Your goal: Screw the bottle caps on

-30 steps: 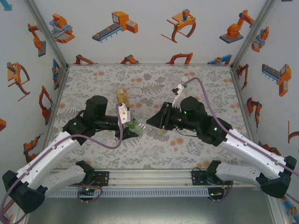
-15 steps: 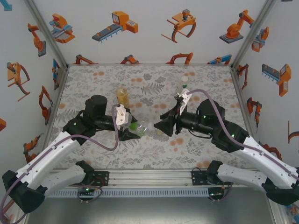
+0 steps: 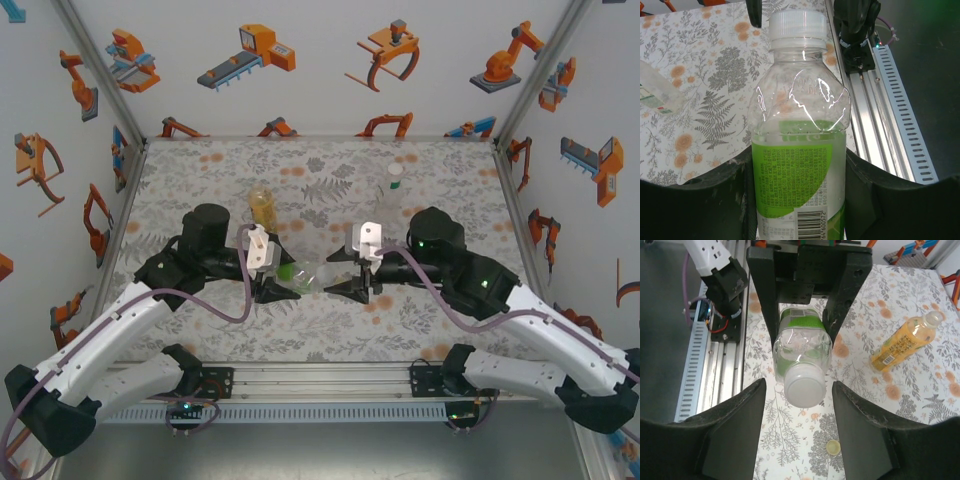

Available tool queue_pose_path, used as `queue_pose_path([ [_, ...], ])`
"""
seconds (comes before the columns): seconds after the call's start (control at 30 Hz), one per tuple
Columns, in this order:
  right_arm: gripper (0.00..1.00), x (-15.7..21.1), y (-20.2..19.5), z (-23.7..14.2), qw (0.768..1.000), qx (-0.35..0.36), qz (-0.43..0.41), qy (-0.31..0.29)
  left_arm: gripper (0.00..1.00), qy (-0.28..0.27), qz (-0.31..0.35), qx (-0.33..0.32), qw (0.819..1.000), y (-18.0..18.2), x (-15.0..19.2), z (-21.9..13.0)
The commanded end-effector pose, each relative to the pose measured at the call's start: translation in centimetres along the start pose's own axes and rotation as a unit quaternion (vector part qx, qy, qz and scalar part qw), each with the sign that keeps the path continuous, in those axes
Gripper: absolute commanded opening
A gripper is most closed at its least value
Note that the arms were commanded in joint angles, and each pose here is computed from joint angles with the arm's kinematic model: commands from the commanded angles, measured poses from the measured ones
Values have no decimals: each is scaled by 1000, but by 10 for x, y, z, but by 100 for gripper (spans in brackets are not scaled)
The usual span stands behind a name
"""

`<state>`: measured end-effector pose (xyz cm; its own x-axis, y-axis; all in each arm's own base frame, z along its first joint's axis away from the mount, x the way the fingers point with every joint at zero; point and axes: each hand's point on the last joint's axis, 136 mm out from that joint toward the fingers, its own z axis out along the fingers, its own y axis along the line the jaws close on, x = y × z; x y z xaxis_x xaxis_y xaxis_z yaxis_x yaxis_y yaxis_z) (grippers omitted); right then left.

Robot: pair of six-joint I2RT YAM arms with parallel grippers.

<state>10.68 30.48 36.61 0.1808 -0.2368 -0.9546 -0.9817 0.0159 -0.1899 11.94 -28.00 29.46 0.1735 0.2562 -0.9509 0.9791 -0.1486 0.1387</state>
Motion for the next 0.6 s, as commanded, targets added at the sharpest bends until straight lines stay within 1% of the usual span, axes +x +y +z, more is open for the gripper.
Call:
queue_pose_path([
  [0.0, 50, -14, 2, -3, 999, -10, -36, -17, 0, -20, 27, 11, 999, -3, -16, -3],
  [0.13, 46, -12, 0, -1, 999, -7, -36, -13, 0, -20, 27, 12, 999, -4, -16, -3],
  [0.23, 38, -11, -1, -1, 999, -2, -37, -11, 0, -21, 27, 12, 999, -4, -16, -3],
  [0.4, 30, -12, -1, -2, 999, -2, -38, -12, 0, -21, 28, 12, 999, -5, -17, -3],
  [0.47, 24, -12, -2, -2, 999, -1, -38, -11, 0, -21, 28, 12, 999, -4, -17, -3],
  [0.57, 6, -12, -6, -2, 1000, 10, -27, -10, 0, -22, 30, 12, 999, -5, -17, -4],
])
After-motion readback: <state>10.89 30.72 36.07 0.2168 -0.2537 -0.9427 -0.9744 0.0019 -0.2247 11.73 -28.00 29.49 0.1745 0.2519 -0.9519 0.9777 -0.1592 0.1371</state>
